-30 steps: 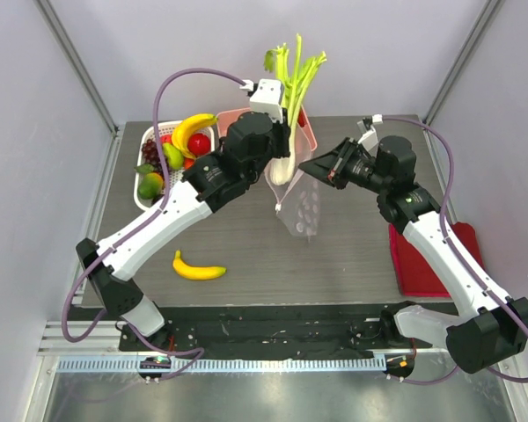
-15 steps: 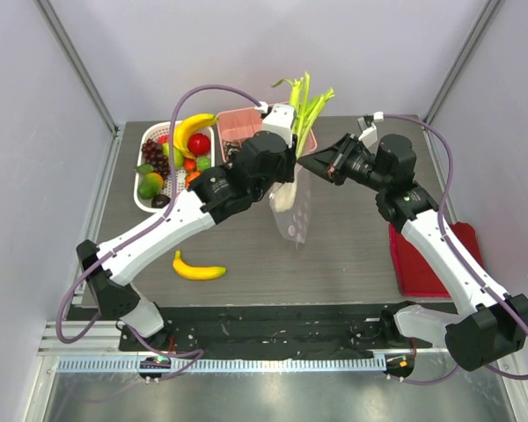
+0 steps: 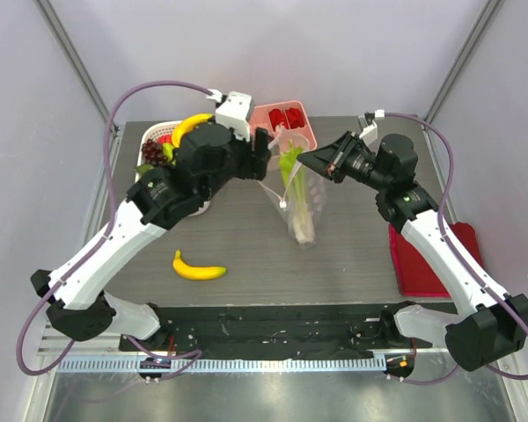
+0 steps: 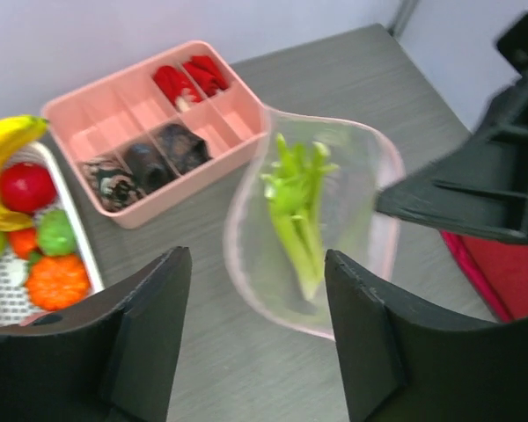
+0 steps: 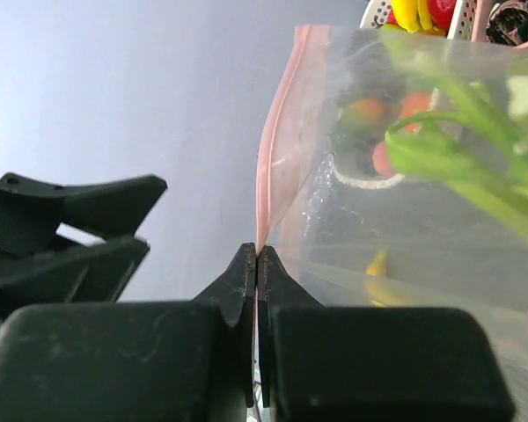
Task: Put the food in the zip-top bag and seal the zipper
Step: Place the fake vegetable in the zipper food storage bag, then pick up the fake fruit from the center of the board.
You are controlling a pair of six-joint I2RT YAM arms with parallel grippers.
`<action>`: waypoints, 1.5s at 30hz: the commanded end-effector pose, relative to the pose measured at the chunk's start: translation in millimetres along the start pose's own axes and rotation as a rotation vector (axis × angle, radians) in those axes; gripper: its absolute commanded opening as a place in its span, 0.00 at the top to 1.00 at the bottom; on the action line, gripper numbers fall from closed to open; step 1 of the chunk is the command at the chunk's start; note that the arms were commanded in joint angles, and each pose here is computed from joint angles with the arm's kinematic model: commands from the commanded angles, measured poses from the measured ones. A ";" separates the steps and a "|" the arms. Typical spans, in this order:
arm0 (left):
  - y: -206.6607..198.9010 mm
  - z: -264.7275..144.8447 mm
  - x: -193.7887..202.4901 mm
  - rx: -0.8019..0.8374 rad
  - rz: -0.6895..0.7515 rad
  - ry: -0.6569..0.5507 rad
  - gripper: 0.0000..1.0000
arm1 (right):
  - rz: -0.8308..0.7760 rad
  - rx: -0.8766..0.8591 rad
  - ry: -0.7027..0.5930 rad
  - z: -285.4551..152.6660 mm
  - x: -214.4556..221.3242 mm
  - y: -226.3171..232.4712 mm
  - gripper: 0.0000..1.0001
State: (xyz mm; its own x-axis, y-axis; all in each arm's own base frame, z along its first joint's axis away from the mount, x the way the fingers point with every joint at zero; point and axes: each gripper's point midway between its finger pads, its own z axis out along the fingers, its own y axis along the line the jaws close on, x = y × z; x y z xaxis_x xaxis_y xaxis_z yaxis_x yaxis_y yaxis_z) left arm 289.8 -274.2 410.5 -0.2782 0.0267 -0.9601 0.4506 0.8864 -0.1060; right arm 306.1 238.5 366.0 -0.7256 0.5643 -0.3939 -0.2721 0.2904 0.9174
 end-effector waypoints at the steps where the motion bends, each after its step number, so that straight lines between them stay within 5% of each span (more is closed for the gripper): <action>1: 26.6 0.0 -1.1 -0.039 0.012 0.040 0.37 | -0.066 -0.121 -0.035 -9.0 -9.5 39.5 0.99; 6: 54.9 8.4 8.7 -0.031 -0.011 0.099 0.37 | -0.085 -0.117 -0.036 -9.7 -10.5 40.4 0.99; 9: 52.8 -7.7 27.1 0.221 0.045 0.198 0.34 | -0.146 -0.092 -0.030 -14.8 -7.6 37.4 0.99; 12: 55.3 -39.5 62.3 0.424 0.193 0.275 0.20 | -0.209 -0.018 -0.011 -22.4 0.7 18.1 0.99; 16: 75.2 -76.0 144.5 0.546 0.463 0.483 0.15 | -0.249 0.084 0.026 -30.0 14.4 -15.6 0.99; 25: 105.9 -86.2 287.8 0.705 0.648 0.806 0.17 | -0.274 0.152 0.056 -32.8 23.6 -42.0 0.99; 36: 124.9 -58.2 375.0 0.710 0.766 0.921 0.14 | -0.281 0.164 0.065 -28.7 20.3 -42.1 0.99; 42: 129.8 -62.8 402.5 0.704 0.773 0.978 0.27 | -0.335 0.115 0.065 -25.5 8.9 -15.8 0.99; 45: 121.8 -65.3 395.0 0.705 0.709 0.981 0.52 | -0.359 0.103 0.116 -26.4 11.5 -5.7 0.99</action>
State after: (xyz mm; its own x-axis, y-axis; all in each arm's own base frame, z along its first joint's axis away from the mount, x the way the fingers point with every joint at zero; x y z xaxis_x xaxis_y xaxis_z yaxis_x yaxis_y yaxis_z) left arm 166.2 -111.1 23.6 -0.1461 0.9529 -0.2657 0.9874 0.1241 -0.0980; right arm 287.4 219.2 320.7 -0.7102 0.3735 -0.5967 -0.3439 0.5554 0.7571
